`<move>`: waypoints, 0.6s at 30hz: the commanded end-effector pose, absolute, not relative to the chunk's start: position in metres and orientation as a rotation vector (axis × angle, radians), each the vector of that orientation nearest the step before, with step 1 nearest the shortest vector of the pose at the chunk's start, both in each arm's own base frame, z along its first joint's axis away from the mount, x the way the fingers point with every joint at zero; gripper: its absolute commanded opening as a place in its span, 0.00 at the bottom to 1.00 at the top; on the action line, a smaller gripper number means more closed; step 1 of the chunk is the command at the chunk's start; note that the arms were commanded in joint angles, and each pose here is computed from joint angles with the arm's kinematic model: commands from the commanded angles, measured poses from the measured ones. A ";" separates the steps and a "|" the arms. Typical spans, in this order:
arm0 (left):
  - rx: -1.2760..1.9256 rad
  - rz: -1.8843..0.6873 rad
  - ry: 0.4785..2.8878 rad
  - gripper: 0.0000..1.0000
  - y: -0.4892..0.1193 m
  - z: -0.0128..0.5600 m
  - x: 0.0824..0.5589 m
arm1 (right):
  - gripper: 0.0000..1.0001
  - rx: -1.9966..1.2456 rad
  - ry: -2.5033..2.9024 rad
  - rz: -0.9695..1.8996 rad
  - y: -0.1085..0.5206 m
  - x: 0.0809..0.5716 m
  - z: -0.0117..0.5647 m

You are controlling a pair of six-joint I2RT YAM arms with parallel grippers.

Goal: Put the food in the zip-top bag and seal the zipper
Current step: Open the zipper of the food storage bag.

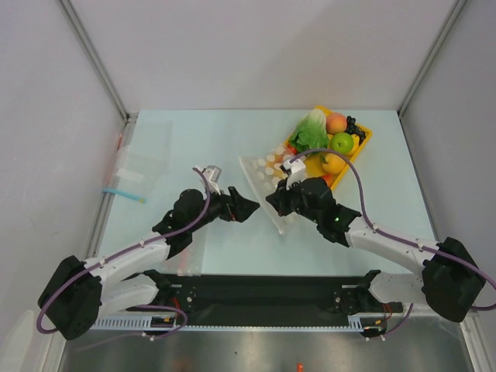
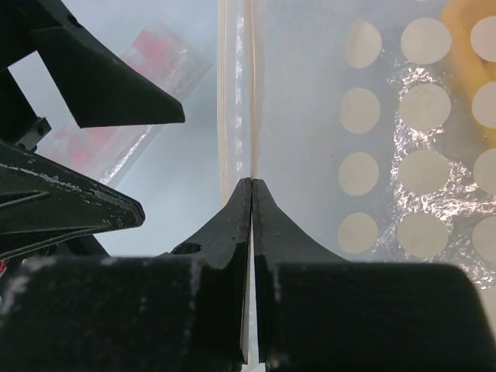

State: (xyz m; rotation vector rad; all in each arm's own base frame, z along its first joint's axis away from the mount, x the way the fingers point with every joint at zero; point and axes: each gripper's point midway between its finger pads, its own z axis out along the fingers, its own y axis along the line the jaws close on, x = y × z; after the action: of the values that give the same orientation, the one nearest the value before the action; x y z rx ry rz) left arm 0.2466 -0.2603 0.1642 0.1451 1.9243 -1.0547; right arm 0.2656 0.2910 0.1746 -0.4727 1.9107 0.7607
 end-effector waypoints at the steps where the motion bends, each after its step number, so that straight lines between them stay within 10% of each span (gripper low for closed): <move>1: 0.201 -1.038 1.815 1.00 -0.268 0.195 0.257 | 0.00 -0.474 1.831 0.854 0.300 0.259 0.196; 18: 0.133 -0.941 1.867 0.75 -0.259 0.186 0.270 | 0.00 -0.506 1.744 0.895 0.310 0.241 0.209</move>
State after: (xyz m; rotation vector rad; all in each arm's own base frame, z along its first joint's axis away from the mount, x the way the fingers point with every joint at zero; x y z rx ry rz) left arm 0.2593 -0.2549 0.1668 0.1314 1.9212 -0.9534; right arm 0.2404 0.3070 0.1837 -0.5306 1.8356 0.8624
